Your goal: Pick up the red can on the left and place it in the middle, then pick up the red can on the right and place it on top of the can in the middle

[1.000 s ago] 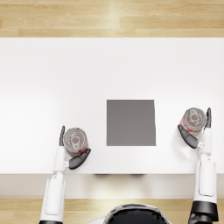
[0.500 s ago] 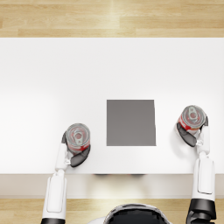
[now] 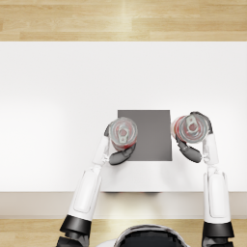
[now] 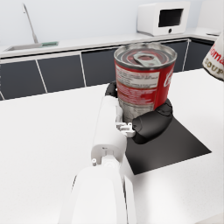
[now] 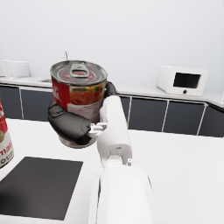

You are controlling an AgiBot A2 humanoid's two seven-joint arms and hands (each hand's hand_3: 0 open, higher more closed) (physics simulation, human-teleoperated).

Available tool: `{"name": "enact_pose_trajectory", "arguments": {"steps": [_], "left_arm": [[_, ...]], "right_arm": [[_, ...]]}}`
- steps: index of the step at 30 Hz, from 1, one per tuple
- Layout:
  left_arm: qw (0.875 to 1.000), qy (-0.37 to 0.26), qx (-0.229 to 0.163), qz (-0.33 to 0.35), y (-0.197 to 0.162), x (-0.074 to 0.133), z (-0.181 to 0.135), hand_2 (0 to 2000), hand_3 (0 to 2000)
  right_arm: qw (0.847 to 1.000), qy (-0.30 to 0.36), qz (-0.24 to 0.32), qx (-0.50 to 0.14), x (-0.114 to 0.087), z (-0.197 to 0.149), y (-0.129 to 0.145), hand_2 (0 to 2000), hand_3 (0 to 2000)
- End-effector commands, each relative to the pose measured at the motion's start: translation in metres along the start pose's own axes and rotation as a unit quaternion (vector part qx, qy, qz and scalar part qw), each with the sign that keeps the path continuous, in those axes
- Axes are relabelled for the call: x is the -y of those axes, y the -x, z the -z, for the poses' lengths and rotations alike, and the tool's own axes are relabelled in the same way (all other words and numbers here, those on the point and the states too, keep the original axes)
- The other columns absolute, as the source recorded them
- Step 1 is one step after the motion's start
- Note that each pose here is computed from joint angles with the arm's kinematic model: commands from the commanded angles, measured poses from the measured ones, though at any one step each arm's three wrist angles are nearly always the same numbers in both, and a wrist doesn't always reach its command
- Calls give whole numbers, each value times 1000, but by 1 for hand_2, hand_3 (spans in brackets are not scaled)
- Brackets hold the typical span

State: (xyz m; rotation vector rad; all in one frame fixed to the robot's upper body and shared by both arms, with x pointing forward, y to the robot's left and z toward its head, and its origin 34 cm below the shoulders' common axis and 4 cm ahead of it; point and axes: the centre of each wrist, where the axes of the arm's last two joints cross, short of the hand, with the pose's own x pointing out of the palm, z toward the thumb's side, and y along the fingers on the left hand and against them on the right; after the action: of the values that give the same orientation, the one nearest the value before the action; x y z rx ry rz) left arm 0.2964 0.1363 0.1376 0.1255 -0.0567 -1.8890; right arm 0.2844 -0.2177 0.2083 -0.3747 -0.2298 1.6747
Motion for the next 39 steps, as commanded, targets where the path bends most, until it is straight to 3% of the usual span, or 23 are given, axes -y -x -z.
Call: {"name": "enact_pose_trajectory", "arguments": {"steps": [1, 7, 8, 9, 10, 11, 12, 13, 14, 15, 16, 17, 18, 19, 21, 22, 28, 30, 34, 39], "left_arm": [[999, 26, -2, 34, -22, -26, 7, 2000, 1520], [998, -7, -3, 63, -42, -40, 32, 2000, 1520], [984, 3, -108, 145, -42, -40, 37, 2000, 1520], [996, 8, -30, 88, -47, -44, 42, 2000, 1520], [995, 20, -33, 90, -48, -45, 48, 2000, 1520], [983, 37, -110, 144, -47, -46, 55, 2000, 1520], [993, 39, -52, 101, -49, -46, 59, 2000, 1520], [981, 56, -115, 143, -46, -46, 66, 2000, 1520], [990, 57, -66, 107, -47, -46, 67, 2000, 1520], [991, 59, -64, 102, -46, -47, 68, 2000, 1520], [981, 58, -116, 142, -45, -47, 69, 2000, 1520], [990, 48, -74, 113, -47, -47, 68, 2000, 1520], [989, 43, -74, 117, -48, -46, 71, 639, 1193], [990, 31, -74, 113, -49, -44, 71, 0, 867], [992, 20, -72, 103, -48, -40, 71, 0, 213], [993, 17, -69, 98, -47, -37, 70, 0, 0], [996, -17, -48, 68, -31, 5, 12, 0, 0], [997, -43, -45, 47, -19, 19, -11, 0, 0], [995, -91, -44, -18, 14, 38, -44, 0, 0], [989, -115, -42, -82, 44, 46, -60, 0, 0]], "right_arm": [[999, 39, -24, 3, 9, -20, -14, 2000, 1520], [995, 83, -55, 14, 21, -42, -33, 2000, 1520], [995, 85, -59, 16, 22, -43, -36, 2000, 1520], [994, 85, -63, 18, 23, -43, -38, 2000, 1520], [994, 86, -66, 20, 25, -43, -41, 2000, 1520], [993, 89, -70, 22, 27, -45, -44, 2000, 1520], [993, 93, -71, 24, 29, -47, -46, 2000, 1520], [992, 95, -73, 26, 31, -48, -47, 2000, 1520], [992, 95, -76, 27, 32, -48, -50, 2000, 1520], [992, 98, -76, 29, 34, -50, -51, 2000, 1520], [992, 98, -79, 30, 34, -50, -53, 2000, 1520], [991, 100, -81, 32, 35, -51, -55, 2000, 1520], [991, 98, -85, 33, 35, -50, -57, 2000, 1520], [991, 98, -88, 34, 35, -51, -59, 2000, 1520], [991, 96, -91, 36, 36, -49, -62, 2000, 1520], [991, 93, -91, 37, 36, -48, -62, 2000, 1520], [990, 94, -98, 46, 42, -49, -74, 2000, 1520], [990, 54, -120, 43, 44, -53, -81, 2000, 1520], [992, -40, -108, 40, 48, -51, -88, 2000, 1520], [991, -87, -96, 44, 48, -42, -92, 2000, 1520]]}}
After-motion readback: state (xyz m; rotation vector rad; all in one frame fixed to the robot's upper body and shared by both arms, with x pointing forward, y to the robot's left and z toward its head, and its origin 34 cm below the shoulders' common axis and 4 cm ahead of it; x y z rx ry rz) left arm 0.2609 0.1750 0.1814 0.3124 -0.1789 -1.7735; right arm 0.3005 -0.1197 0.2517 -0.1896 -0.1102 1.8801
